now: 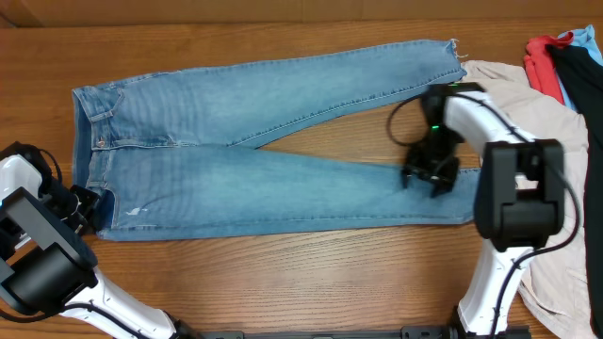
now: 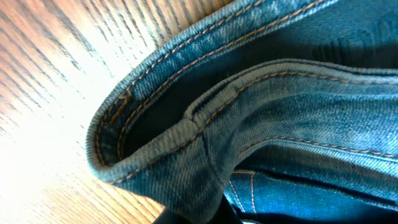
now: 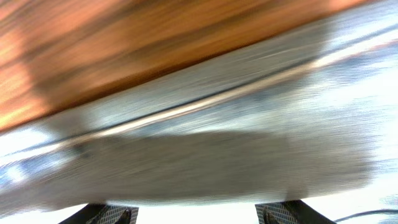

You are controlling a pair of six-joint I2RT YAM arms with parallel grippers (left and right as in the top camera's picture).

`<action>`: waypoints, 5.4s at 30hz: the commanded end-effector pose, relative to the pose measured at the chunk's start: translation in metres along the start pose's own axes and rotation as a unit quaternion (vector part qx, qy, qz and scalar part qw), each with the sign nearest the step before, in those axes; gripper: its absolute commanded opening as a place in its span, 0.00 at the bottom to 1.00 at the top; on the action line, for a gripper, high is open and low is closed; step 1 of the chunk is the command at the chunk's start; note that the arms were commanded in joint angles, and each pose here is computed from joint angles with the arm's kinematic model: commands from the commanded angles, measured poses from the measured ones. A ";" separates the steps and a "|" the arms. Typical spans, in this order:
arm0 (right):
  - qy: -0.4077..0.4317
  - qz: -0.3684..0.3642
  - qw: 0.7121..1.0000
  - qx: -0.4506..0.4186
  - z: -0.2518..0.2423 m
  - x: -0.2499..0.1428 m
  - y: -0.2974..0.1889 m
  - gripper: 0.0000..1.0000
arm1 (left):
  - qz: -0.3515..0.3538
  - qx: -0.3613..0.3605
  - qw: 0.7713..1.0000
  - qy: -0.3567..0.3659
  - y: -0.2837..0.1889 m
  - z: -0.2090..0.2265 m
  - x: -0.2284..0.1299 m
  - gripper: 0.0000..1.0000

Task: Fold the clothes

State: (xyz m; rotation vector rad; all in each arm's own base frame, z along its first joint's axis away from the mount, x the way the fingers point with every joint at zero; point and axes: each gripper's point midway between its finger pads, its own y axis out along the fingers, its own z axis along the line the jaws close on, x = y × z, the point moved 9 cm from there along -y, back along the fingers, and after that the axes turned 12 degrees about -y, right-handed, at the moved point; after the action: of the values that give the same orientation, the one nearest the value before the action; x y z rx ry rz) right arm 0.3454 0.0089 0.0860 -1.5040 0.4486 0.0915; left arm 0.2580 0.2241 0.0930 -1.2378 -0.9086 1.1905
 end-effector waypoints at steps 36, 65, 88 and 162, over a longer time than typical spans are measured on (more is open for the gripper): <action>0.111 -0.172 0.976 0.073 -0.128 -0.053 -0.136 0.66 | -0.084 -0.068 0.994 0.031 -0.062 -0.025 0.036 0.17; 0.110 -0.107 0.978 0.144 -0.100 -0.089 -0.017 0.67 | -0.035 -0.077 0.991 0.105 -0.066 -0.050 0.000 0.65; 0.145 -0.097 0.974 0.147 -0.099 -0.093 0.013 0.41 | -0.042 0.106 0.983 0.144 0.040 -0.030 -0.068 0.73; 0.152 -0.108 0.975 0.117 -0.103 -0.093 0.028 0.04 | 0.113 -0.097 0.986 -0.079 0.069 0.105 -0.172 0.04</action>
State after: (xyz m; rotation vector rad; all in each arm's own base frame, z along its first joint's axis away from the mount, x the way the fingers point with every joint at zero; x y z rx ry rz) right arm 0.2281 -0.0695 0.0869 -1.3225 0.5306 -0.3400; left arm 0.1486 0.0790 0.0742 -1.6851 -1.1083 1.3344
